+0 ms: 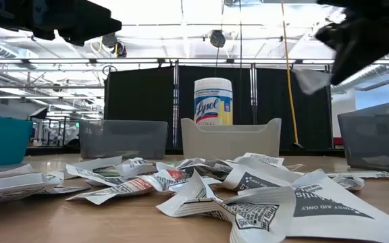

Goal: Pick & Place First Aid Supplies
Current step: Put the blue alcohol pad into the bottom black bin, then put the gray towelette pack into the gray bin

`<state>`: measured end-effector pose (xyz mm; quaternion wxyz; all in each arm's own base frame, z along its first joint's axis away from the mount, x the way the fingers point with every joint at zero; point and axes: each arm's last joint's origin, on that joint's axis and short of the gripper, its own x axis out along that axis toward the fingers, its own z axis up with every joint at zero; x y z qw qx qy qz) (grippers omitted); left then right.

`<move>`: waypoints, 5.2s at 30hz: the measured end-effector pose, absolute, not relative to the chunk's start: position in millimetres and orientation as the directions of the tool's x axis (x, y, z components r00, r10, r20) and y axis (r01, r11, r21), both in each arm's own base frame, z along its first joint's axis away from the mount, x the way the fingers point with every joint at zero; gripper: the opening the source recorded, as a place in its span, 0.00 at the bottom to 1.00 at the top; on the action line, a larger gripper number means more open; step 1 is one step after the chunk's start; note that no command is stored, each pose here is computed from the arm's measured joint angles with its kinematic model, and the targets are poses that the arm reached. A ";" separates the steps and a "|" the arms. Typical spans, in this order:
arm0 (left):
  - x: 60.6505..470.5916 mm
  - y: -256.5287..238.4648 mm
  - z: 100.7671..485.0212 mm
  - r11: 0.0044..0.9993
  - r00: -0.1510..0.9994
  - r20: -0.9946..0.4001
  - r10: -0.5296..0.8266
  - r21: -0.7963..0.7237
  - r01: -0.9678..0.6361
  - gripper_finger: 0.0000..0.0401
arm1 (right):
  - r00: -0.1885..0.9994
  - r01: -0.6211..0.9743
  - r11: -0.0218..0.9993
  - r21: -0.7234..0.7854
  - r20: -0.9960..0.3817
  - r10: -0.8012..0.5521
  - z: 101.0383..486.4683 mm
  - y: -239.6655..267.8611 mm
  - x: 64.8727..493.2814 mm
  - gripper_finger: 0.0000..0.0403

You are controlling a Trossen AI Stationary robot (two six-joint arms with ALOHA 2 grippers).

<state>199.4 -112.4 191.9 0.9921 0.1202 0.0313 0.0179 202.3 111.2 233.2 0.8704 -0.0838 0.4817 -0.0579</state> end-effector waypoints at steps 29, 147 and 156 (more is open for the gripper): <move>199.4 -112.5 191.7 0.980 0.997 -0.059 0.041 0.199 -0.029 0.53 | 0.203 0.438 0.879 -0.189 -0.932 -0.301 233.8 111.7 116.2 0.00; 287.1 -141.6 161.1 0.943 0.540 -0.840 -0.057 -0.223 -0.247 0.53 | 0.870 0.231 0.814 -0.533 -0.261 -0.418 197.3 127.3 147.0 0.39; 301.3 -149.0 141.0 0.951 0.464 -0.886 -0.017 -0.158 -0.265 0.53 | 0.875 0.231 0.810 -0.539 -0.250 -0.415 192.3 126.5 146.3 0.39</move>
